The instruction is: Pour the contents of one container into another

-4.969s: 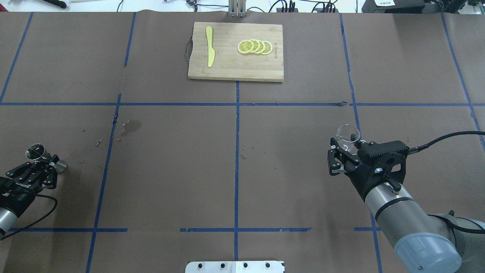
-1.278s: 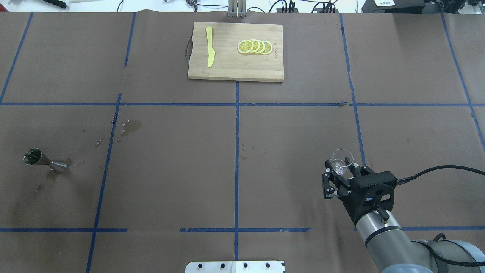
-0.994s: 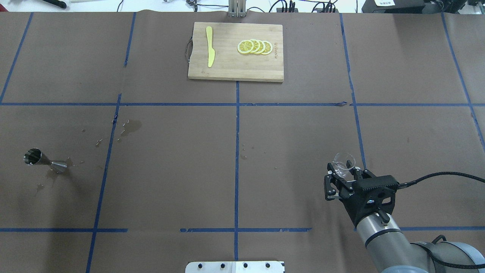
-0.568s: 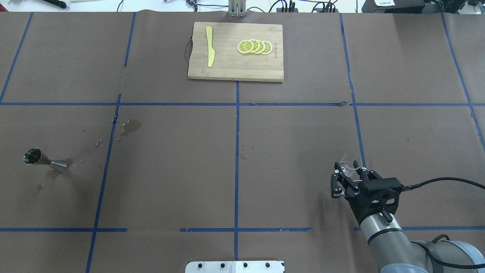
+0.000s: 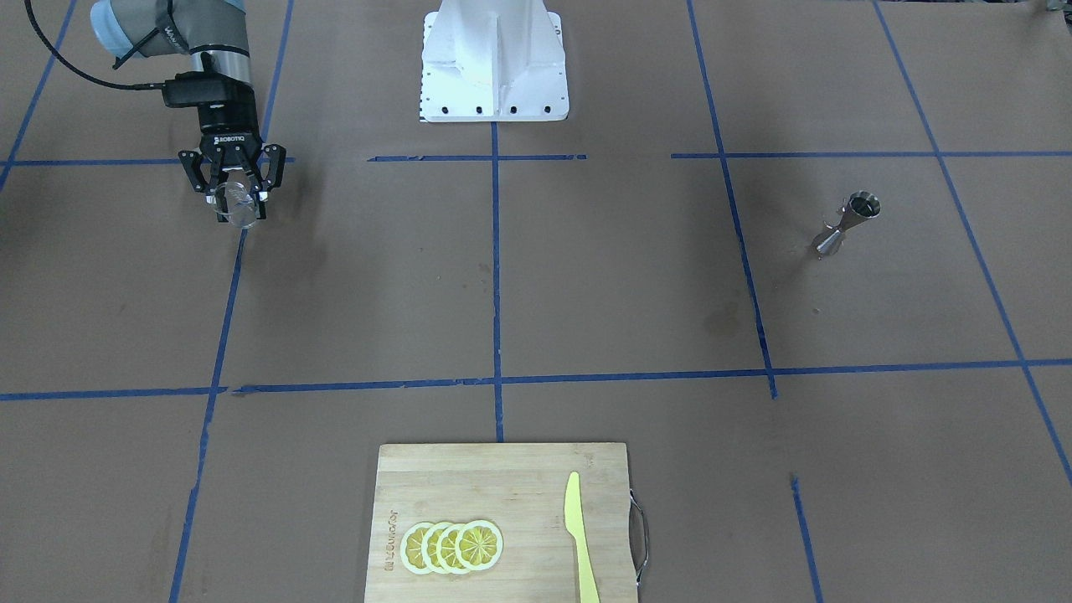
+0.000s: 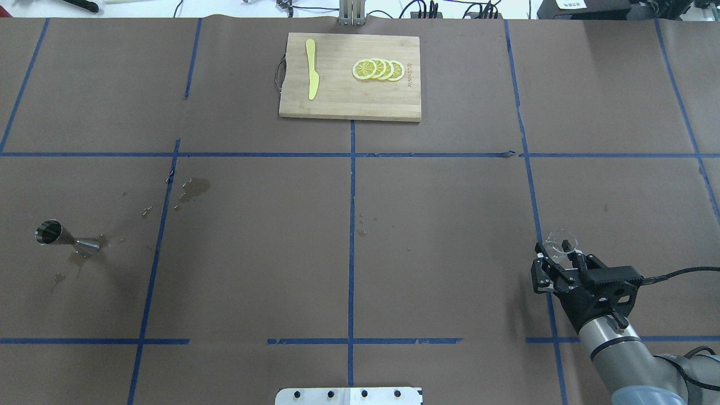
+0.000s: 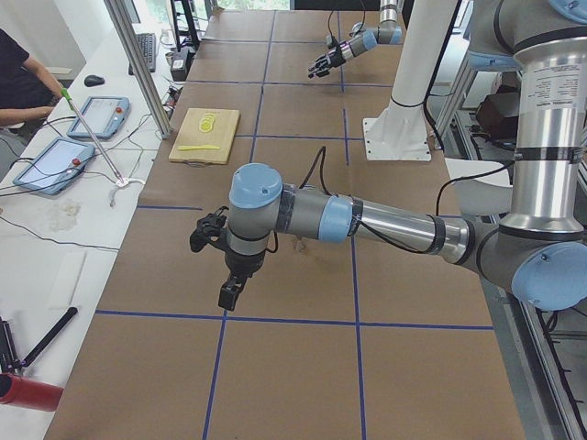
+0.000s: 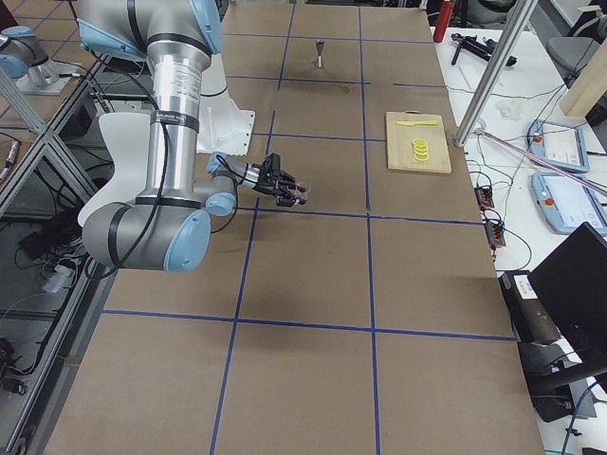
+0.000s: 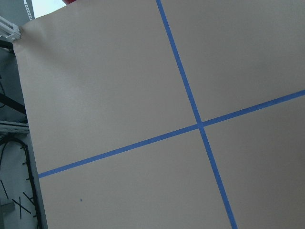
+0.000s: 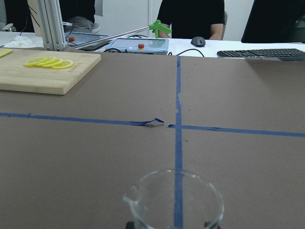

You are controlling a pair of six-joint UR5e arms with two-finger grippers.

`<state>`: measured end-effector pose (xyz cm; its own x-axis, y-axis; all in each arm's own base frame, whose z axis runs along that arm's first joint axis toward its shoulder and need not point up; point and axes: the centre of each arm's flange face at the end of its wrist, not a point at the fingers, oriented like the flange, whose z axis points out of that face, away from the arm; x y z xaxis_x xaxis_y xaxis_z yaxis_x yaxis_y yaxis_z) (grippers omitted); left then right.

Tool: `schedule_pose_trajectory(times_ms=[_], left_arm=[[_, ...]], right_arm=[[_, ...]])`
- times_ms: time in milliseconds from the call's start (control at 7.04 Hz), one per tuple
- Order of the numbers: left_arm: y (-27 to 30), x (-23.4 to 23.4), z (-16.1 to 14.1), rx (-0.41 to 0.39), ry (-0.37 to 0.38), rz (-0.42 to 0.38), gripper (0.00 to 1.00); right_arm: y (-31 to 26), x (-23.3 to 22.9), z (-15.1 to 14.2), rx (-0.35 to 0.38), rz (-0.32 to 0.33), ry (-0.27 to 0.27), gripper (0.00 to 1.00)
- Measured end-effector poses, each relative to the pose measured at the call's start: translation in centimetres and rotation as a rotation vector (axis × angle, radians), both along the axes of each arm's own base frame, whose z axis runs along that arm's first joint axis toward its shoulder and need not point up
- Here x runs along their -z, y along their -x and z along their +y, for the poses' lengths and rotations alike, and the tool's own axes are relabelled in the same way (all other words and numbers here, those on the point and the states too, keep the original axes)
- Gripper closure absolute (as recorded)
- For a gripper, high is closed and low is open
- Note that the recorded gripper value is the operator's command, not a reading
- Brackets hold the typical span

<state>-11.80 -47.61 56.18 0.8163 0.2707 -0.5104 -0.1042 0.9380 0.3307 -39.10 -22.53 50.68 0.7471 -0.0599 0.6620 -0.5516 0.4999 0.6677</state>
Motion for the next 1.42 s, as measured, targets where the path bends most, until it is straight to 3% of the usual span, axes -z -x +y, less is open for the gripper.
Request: schedule_pose_trajectory(times_ms=[284,994,1420], left_arm=[[-0.1,0.0,0.1,-0.001,0.006,0.016,0.0],[-0.6,-0.1,0.0,-0.01,0.021,0.03,0.0],[-1.2,-0.1,-0.1,-0.023,0.028,0.05,0.0]], right_arm=[[0.1,-2.5,0.0,-0.015,-0.005,0.015,1.0],[0.6,-3.6,0.1,-0.019,-0.011,0.021,0.99],[0.8,-4.1,0.1,-0.017,-0.002,0.021,0.74]])
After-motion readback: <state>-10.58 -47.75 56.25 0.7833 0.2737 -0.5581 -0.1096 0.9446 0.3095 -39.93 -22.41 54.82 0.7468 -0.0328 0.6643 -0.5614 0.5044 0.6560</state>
